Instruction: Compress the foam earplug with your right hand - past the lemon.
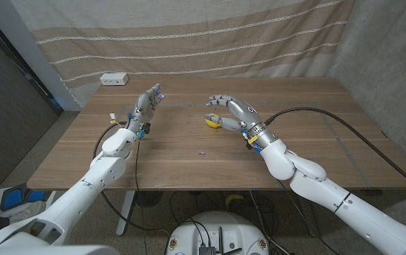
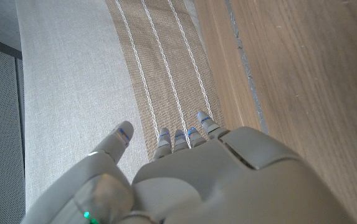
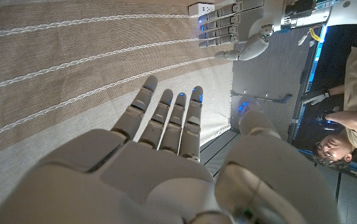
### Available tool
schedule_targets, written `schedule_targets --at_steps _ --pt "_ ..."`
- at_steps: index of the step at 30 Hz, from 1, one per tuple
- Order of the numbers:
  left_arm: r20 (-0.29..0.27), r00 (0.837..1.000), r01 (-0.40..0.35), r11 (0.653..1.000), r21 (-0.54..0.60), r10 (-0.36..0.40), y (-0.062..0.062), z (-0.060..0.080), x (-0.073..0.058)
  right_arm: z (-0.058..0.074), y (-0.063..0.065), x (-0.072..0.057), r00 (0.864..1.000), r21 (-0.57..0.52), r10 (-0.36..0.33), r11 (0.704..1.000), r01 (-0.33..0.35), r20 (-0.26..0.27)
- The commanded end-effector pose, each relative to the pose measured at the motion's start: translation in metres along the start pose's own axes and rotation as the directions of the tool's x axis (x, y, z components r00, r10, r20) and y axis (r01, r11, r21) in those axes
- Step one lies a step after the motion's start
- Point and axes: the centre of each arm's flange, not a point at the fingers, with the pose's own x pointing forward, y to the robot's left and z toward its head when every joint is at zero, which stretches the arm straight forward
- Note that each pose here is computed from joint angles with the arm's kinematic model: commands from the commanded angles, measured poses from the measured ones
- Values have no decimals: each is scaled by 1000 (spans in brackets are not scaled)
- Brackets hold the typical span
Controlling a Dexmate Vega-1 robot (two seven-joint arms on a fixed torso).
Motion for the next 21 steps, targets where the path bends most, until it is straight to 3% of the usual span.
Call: schedule_targets --at_steps 1,21 --pt "-3 1000 6 1000 2 -6 0 0 -1 4 9 2 999 -27 28 999 -28 -18" --pt "-8 1000 0 1000 -2 0 -2 0 -4 9 24 -4 999 -67 49 997 -49 0"
